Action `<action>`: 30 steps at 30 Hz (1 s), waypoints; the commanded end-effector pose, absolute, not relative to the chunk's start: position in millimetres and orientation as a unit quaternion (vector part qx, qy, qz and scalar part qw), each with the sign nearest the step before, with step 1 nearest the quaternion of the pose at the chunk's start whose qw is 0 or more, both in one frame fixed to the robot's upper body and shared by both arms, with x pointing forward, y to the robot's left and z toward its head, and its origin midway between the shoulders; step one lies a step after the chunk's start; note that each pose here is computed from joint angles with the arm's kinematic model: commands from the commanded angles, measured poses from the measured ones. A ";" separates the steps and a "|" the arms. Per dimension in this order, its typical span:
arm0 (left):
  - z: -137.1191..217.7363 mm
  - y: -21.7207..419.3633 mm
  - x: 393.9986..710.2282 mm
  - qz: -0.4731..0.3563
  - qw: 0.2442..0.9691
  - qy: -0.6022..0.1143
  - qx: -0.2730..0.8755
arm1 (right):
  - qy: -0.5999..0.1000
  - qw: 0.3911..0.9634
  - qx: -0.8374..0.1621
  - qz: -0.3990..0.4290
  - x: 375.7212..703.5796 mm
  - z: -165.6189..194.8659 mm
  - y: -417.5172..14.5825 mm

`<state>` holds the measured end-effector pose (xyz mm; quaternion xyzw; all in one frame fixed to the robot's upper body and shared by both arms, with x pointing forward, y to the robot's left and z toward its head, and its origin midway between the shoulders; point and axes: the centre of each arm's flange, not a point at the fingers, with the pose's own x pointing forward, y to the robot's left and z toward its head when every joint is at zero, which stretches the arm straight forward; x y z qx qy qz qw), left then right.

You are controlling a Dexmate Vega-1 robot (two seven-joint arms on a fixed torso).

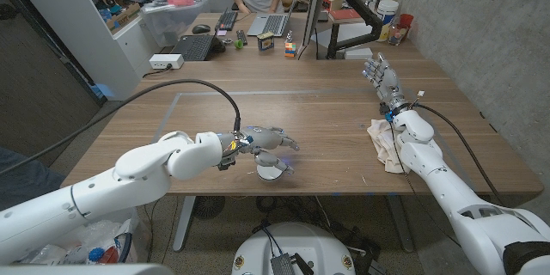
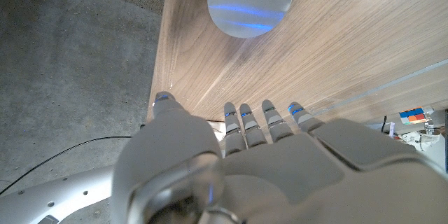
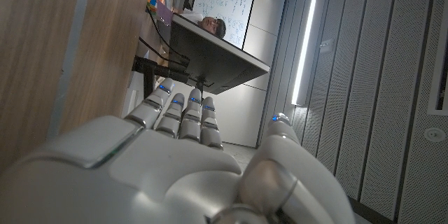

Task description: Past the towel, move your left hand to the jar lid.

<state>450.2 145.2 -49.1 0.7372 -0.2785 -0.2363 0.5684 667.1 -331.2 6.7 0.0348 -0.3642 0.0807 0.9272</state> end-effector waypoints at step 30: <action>-51.5 147.4 448.4 -0.248 0.524 -0.248 0.776 | -0.359 0.929 0.043 0.080 667.8 -6.7 -329.4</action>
